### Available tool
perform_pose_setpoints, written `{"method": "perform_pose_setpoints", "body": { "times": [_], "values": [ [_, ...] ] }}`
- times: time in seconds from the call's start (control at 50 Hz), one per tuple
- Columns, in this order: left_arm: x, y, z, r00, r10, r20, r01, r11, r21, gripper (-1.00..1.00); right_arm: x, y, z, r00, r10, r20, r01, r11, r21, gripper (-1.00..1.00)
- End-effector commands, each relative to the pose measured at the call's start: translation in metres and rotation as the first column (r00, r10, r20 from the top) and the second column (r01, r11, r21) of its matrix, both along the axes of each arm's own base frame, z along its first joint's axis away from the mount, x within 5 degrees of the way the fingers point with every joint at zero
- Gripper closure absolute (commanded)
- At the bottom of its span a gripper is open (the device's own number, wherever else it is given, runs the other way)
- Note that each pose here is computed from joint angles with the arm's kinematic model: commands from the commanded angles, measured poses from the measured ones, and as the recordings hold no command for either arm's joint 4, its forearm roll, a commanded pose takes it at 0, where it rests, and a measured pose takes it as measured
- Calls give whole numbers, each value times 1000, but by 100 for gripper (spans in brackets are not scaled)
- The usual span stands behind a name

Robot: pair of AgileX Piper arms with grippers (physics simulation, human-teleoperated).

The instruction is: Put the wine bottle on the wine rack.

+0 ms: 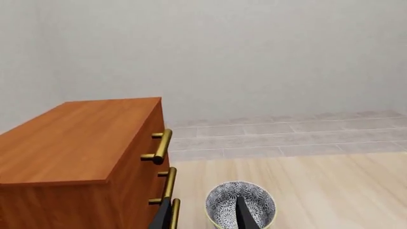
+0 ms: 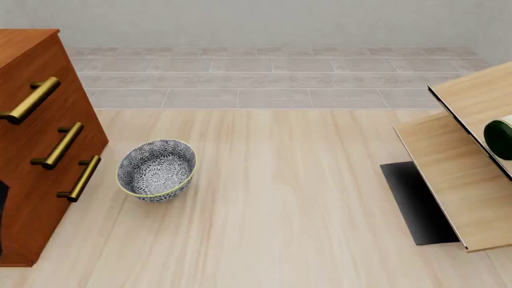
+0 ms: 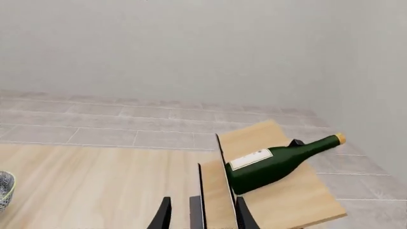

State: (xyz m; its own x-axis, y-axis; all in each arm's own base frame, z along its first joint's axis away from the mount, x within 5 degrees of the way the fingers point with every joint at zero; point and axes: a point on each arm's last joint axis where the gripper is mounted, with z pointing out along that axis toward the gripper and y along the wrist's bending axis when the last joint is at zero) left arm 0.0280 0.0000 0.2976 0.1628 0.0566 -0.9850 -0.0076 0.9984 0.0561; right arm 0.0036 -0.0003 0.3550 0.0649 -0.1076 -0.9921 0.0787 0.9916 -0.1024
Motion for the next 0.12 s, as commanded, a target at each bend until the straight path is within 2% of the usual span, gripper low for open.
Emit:
{"method": "perform_pose_setpoints", "body": {
  "times": [0.02,0.12],
  "values": [
    [-3,0,6,1000,1,1,-1,1000,5,-100,-10,1,-2,1000,29,12,-28,999,-34,-100],
    [-5,0,9,1000,5,3,-5,1000,9,-100,-12,1,1,999,33,15,-32,999,-32,-100]
  ]
}}
